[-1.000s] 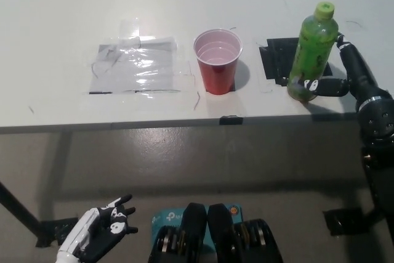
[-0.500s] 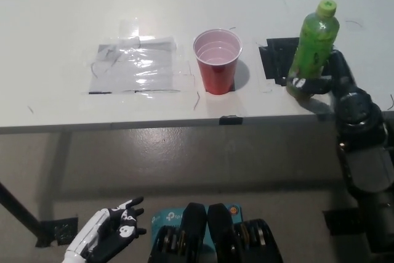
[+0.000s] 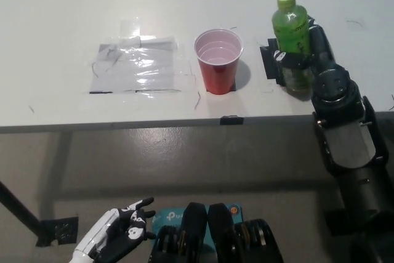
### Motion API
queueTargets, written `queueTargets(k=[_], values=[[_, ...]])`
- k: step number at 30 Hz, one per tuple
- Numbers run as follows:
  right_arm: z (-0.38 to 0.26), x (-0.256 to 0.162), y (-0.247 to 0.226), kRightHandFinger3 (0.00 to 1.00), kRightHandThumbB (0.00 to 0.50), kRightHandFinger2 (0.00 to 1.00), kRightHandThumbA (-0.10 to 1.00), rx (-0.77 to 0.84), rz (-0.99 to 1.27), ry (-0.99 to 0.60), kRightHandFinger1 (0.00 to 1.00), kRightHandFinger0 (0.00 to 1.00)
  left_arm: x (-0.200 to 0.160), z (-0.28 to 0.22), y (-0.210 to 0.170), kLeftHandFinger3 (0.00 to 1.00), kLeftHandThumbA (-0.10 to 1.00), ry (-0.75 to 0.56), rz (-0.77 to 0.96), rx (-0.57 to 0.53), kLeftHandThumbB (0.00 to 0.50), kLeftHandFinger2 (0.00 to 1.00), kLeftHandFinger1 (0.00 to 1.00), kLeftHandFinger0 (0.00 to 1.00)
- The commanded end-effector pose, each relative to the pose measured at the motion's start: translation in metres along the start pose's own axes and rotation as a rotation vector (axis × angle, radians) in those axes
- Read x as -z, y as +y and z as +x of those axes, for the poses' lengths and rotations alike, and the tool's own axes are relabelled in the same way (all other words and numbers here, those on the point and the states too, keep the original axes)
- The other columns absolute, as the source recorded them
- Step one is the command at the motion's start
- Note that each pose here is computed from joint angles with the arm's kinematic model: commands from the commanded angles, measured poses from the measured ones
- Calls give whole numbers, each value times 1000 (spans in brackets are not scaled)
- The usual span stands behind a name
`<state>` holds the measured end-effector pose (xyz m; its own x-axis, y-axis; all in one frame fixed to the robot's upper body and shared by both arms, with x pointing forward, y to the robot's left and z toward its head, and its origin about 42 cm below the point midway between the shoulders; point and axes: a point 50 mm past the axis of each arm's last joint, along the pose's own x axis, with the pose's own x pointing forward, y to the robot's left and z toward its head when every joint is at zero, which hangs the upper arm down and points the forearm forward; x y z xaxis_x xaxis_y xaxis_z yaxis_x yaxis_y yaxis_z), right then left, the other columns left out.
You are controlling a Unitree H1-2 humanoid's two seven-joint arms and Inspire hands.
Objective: The robot uses its right hand to pick up a bottle kept in the middle of the desk and tilt it into a cup kept next to it to pour water out
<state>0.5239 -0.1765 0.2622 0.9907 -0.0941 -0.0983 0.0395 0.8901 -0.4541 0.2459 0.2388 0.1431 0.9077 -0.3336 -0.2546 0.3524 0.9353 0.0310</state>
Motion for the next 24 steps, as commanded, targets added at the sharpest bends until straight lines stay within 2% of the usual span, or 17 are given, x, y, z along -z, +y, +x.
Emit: queueTargets(k=[1,2,3,5,6,7,9,10,12,16,17,20,24], values=[[1,-44,-20,1000,292,1000,687,110,92,-183,1000,1000,-4,0,2,1000,1000,-3,35,21,238,1000,918,667],[-1,-40,-24,1000,90,881,652,172,147,-200,806,887,-4,1,1,1000,1000,-4,32,22,238,1000,918,665],[-2,-35,-25,1000,4,604,538,233,144,-220,558,719,-3,1,2,1000,1000,-6,35,26,240,1000,918,664],[-3,-33,-25,1000,0,86,190,289,134,-259,75,238,-4,1,4,1000,1000,-9,46,27,235,1000,916,662],[-4,-32,-25,1000,0,41,113,307,121,-276,15,147,-4,1,4,1000,1000,-8,50,28,236,1000,916,662],[-6,-27,-27,717,0,0,-84,324,118,-312,0,1,-5,1,4,1000,1000,-9,45,31,228,1000,916,666],[-7,-26,-28,547,0,0,-100,327,107,-336,0,0,-4,1,4,1000,1000,-13,48,32,226,1000,913,668],[-9,-27,-28,384,0,0,-100,341,89,-363,0,0,-4,1,3,1000,1000,-12,53,33,239,1000,908,667],[-10,-27,-27,310,0,0,-100,349,85,-381,0,0,-5,1,3,1000,1000,-12,55,32,242,1000,903,664],[-12,-33,-25,77,0,0,-100,358,72,-413,0,0,-7,2,4,1000,1000,-15,67,35,247,990,892,664],[-12,-33,-25,45,6,0,-100,358,71,-415,0,0,-7,2,4,1000,1000,-16,70,39,230,989,892,662],[-15,-36,-26,51,0,0,-100,360,37,-462,0,0,-9,4,3,1000,1000,-23,77,49,219,988,895,661],[-15,-38,-26,74,0,0,-100,323,-81,-500,0,0,-9,4,3,1000,1000,-23,84,51,239,987,904,663]])
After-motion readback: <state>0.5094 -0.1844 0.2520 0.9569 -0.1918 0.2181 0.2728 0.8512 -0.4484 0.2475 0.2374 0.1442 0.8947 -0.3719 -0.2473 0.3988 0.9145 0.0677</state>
